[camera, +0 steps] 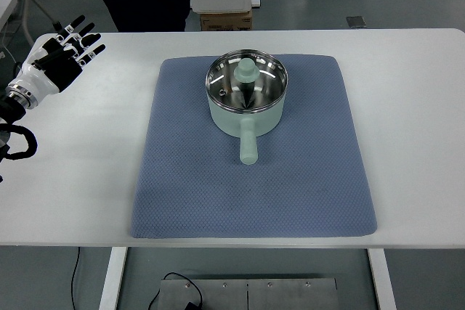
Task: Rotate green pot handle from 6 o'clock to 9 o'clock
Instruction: 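Raise the left hand and move it toward the green saucepan, then reach the left hand over the pot and lower it onto the handle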
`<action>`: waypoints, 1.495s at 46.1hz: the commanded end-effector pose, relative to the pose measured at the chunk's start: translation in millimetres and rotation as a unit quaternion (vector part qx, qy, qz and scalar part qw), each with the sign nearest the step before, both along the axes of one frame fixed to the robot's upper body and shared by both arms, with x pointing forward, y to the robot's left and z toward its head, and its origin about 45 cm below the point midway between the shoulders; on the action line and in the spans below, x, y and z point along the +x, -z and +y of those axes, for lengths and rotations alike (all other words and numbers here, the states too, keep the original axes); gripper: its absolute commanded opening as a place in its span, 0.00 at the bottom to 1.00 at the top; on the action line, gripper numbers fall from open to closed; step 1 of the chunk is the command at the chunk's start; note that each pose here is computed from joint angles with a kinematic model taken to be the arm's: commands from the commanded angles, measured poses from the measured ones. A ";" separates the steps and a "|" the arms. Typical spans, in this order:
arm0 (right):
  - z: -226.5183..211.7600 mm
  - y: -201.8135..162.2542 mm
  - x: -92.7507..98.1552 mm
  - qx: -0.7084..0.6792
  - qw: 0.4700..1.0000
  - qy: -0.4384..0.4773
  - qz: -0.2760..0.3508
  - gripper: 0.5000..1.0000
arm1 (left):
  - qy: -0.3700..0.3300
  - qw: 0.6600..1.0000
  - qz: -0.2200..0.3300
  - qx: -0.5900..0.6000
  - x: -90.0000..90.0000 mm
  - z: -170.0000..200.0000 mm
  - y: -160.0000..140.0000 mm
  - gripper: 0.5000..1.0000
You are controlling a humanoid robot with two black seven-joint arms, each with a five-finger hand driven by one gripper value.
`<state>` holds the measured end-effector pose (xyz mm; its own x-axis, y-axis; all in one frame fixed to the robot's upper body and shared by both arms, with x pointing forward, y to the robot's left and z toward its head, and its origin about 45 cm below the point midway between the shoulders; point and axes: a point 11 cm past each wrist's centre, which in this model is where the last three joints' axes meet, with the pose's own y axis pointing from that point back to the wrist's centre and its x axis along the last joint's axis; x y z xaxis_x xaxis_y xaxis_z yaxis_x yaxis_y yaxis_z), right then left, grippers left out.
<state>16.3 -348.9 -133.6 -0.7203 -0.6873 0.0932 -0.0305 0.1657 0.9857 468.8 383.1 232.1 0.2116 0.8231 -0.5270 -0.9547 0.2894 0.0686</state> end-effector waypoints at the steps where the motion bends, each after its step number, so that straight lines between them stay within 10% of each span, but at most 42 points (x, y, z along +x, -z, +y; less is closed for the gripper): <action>1: -0.2 0.0 -0.2 0.000 1.000 0.000 0.000 1.00 | -0.002 1.000 0.001 0.000 0.1 0.4 0.1 1.00; 32: 0.2 0.0 0.1 0.000 1.000 0.000 0.000 1.00 | -0.009 1.000 -0.006 0.005 5.4 3.4 -11.2 1.00; 41: -0.2 0.0 -0.2 0.000 1.000 0.000 0.000 1.00 | 0.010 0.998 -0.051 0.029 25.0 -3.8 -62.9 1.00; 69: 0.2 0.0 0.1 0.000 1.000 0.000 0.000 1.00 | 0.286 0.930 -0.145 0.177 16.7 -214.7 -141.2 1.00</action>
<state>16.2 -348.9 -133.6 -0.7200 -0.6876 0.0936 -0.0302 0.1658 0.9857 492.5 187.7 371.3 0.7209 0.6795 -0.1365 -0.6869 0.7267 -0.0106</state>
